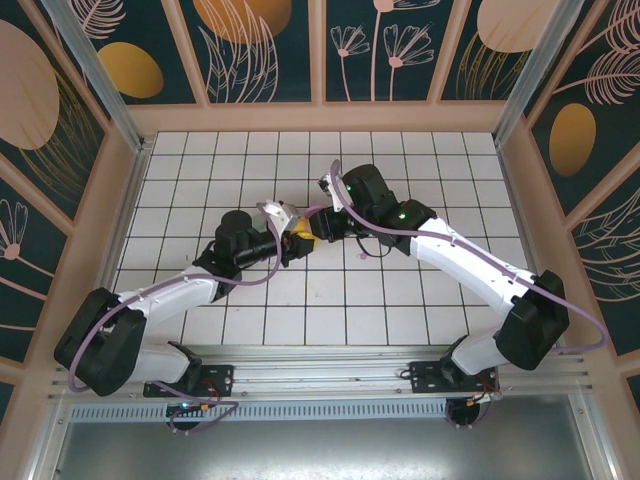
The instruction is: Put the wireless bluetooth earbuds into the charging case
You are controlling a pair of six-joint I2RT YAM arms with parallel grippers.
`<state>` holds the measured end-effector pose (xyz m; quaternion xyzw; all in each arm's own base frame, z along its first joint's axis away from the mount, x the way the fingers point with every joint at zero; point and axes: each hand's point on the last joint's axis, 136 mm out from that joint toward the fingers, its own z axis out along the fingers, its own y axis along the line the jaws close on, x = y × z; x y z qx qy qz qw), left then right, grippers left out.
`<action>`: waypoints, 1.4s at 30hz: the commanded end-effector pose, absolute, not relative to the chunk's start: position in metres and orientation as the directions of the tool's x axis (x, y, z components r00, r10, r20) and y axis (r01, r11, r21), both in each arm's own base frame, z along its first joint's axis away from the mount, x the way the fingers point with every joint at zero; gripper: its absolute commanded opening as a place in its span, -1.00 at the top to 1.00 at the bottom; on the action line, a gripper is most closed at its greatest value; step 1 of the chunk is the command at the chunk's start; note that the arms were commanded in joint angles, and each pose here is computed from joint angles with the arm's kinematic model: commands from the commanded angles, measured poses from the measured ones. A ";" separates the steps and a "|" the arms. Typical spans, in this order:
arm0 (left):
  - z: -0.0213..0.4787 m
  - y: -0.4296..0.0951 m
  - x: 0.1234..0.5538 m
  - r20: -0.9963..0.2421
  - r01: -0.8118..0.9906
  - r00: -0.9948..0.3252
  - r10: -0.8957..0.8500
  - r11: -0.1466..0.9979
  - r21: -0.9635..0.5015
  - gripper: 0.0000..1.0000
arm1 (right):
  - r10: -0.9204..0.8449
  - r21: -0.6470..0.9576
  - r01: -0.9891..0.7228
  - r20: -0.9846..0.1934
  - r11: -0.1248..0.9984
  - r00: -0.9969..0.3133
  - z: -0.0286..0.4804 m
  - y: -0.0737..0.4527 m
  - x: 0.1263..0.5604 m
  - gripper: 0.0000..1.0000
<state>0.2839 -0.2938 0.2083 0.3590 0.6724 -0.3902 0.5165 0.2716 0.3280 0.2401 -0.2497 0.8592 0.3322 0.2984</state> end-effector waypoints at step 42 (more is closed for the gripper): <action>0.220 -0.293 0.306 -0.978 0.843 -0.208 0.020 0.511 -0.169 0.28 | 0.288 0.676 -0.105 -0.443 0.730 -0.849 0.237 0.202 0.260 0.39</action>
